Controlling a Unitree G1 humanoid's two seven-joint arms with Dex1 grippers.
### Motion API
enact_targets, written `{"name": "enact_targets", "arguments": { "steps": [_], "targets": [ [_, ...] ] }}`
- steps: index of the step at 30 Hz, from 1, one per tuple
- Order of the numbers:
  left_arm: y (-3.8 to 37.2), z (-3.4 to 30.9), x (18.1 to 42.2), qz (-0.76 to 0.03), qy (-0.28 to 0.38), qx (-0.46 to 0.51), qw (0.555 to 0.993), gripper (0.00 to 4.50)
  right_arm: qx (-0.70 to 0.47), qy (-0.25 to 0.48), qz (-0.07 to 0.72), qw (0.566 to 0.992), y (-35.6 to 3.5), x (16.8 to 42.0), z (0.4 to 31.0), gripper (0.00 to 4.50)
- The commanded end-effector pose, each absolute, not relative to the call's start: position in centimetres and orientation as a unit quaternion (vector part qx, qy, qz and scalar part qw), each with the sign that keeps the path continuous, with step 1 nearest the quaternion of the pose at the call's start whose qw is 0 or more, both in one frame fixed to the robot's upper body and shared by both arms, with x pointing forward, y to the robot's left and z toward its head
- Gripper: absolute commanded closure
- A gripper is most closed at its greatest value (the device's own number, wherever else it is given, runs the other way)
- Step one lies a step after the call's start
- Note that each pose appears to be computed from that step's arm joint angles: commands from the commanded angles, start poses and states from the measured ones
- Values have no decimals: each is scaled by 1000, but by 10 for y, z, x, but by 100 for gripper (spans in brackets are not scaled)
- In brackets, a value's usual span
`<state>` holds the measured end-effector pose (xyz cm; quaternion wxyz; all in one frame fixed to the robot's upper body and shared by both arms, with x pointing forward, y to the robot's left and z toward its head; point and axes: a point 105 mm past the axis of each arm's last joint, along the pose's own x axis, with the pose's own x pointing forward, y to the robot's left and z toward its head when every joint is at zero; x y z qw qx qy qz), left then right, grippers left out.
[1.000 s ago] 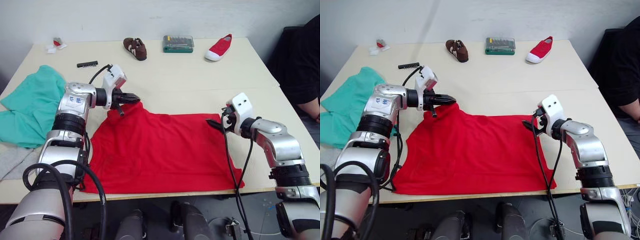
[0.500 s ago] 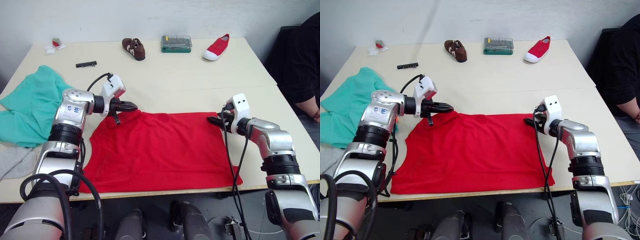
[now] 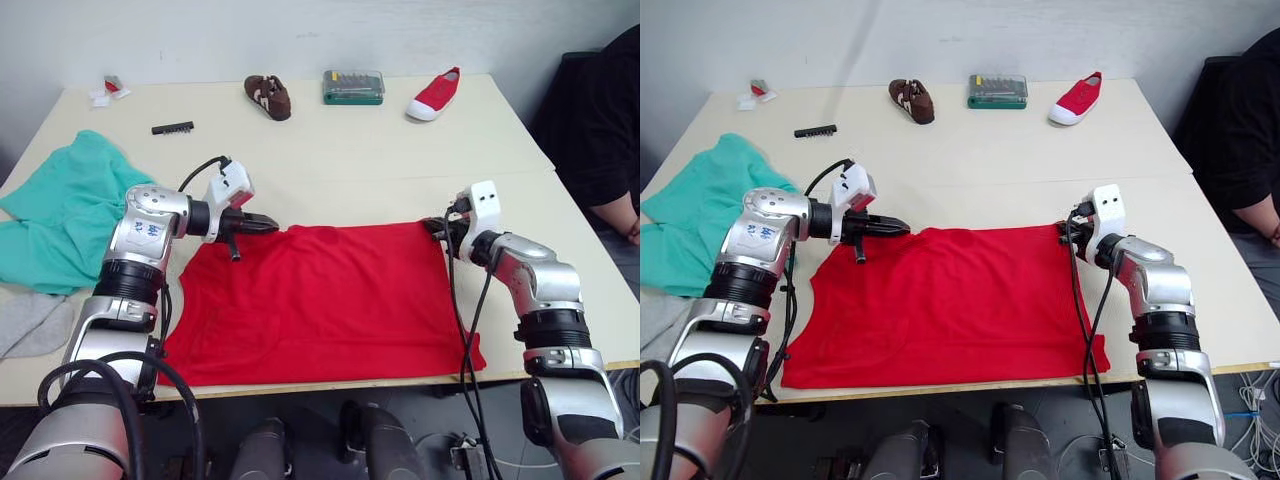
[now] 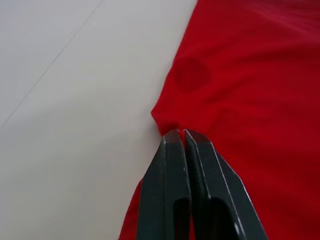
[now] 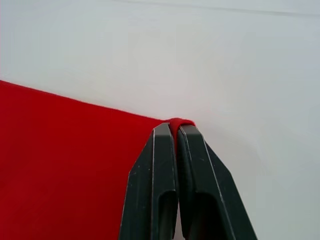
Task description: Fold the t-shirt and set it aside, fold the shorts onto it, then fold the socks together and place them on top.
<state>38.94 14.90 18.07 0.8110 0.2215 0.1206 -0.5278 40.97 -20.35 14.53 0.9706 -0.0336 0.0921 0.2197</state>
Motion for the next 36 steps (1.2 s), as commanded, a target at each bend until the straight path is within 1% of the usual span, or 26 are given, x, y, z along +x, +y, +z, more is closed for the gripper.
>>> {"name": "enact_targets", "arguments": {
  "steps": [1, 4, 6, 9, 11, 14, 16, 21, 24, 26, 28, 31, 34, 36],
  "targets": [
    [148, 185, 380, -535, 104, 265, 796, 450, -124, 3, 245, 962, -199, 397, 171, 447],
    [149, 180, 371, -540, 110, 275, 788, 450, -215, -69, 264, 938, -195, 379, 176, 447],
    [151, 179, 365, -541, 113, 277, 786, 450, -277, -114, 280, 912, -192, 364, 178, 447],
    [155, 179, 358, -538, 123, 283, 784, 450, -364, -150, 302, 868, -192, 345, 168, 447],
    [157, 176, 353, -536, 132, 286, 783, 450, -430, -165, 329, 824, -189, 331, 156, 447],
    [159, 170, 347, -536, 145, 286, 781, 450, -487, -169, 363, 776, -189, 318, 138, 447],
    [160, 165, 345, -535, 154, 284, 781, 450, -508, -163, 373, 759, -193, 315, 127, 447],
    [167, 161, 344, -522, 165, 285, 787, 450, -546, -166, 370, 733, -204, 316, 122, 447],
    [176, 159, 344, -512, 173, 297, 788, 450, -590, -171, 381, 691, -214, 310, 117, 447],
    [179, 158, 345, -507, 175, 298, 789, 450, -613, -177, 380, 670, -221, 306, 115, 447],
    [181, 157, 345, -505, 178, 298, 790, 450, -629, -181, 375, 656, -228, 305, 115, 447],
    [182, 156, 344, -506, 181, 297, 789, 450, -636, -186, 373, 650, -231, 305, 116, 447],
    [178, 155, 341, -514, 180, 287, 788, 450, -619, -195, 357, 672, -229, 310, 122, 447],
    [176, 155, 340, -518, 179, 281, 788, 450, -613, -188, 367, 674, -226, 311, 117, 447]
  ]
}}
